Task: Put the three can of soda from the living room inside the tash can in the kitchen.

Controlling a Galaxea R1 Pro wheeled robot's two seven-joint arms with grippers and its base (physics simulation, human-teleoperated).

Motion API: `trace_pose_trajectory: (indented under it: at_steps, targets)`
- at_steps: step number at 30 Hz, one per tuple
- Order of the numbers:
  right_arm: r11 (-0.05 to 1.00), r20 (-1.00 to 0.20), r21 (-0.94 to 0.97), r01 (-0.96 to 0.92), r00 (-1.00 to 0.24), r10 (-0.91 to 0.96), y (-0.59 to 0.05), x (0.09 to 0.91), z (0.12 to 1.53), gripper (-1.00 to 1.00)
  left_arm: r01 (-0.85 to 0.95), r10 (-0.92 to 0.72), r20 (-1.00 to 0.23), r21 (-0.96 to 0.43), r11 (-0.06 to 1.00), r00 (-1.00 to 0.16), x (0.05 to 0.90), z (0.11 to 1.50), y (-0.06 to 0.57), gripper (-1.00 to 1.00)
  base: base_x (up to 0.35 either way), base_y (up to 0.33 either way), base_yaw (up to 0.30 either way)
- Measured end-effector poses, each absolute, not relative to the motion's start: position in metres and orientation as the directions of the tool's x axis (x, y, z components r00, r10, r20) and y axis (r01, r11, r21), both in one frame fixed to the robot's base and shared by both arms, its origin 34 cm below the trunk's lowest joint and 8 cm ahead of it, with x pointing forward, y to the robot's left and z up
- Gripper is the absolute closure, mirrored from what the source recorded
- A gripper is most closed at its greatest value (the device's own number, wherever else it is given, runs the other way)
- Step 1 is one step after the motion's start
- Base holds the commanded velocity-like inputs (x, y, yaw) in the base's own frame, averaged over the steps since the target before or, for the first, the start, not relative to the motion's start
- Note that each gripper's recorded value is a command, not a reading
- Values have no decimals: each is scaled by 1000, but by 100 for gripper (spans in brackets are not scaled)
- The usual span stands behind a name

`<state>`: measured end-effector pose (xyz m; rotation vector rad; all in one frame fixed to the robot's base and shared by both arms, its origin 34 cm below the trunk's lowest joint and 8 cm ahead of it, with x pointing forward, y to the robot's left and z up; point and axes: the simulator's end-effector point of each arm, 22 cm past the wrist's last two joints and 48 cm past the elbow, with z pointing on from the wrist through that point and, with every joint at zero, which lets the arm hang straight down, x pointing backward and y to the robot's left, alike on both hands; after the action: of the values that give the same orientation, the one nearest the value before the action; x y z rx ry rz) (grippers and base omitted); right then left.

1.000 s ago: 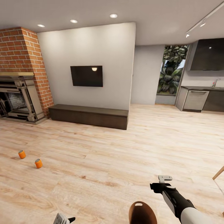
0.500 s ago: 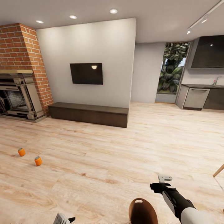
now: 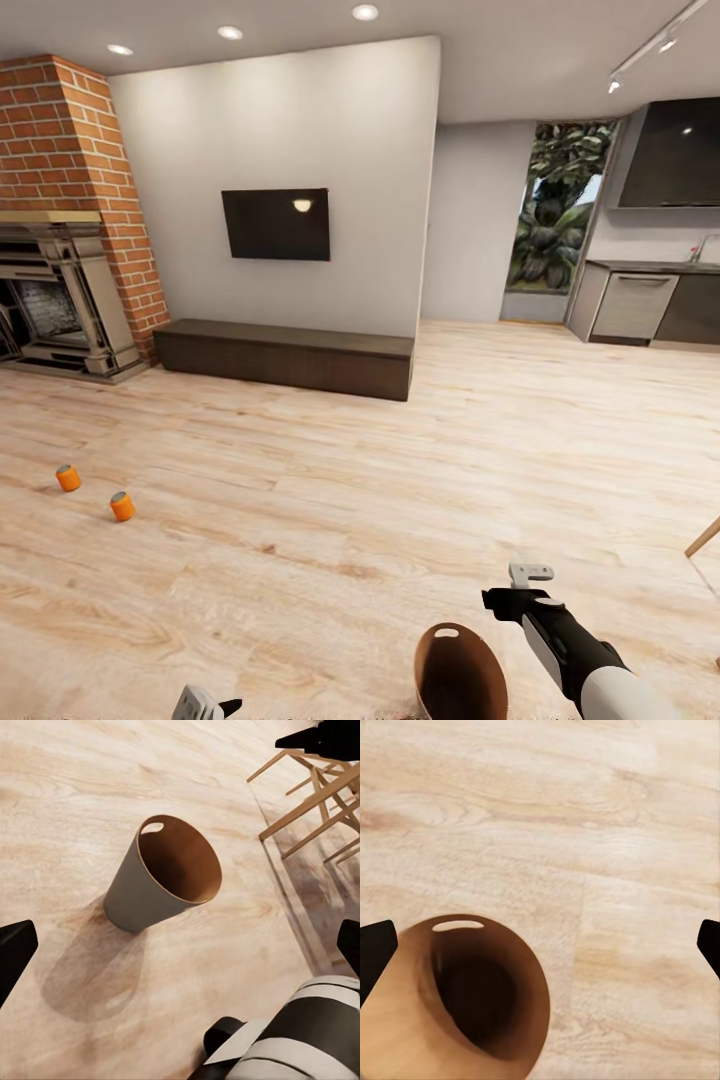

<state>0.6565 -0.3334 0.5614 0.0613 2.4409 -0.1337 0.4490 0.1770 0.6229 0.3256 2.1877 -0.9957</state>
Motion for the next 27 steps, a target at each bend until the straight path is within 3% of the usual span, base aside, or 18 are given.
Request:
trace_pose_trajectory:
  at_steps: [27]
  targets:
    - [994, -609, -84, 76, -793, 9, -333, 640, 486, -100, 457, -57, -658, -580, 674, -751, 436, 557, 177, -100, 0, 0, 0]
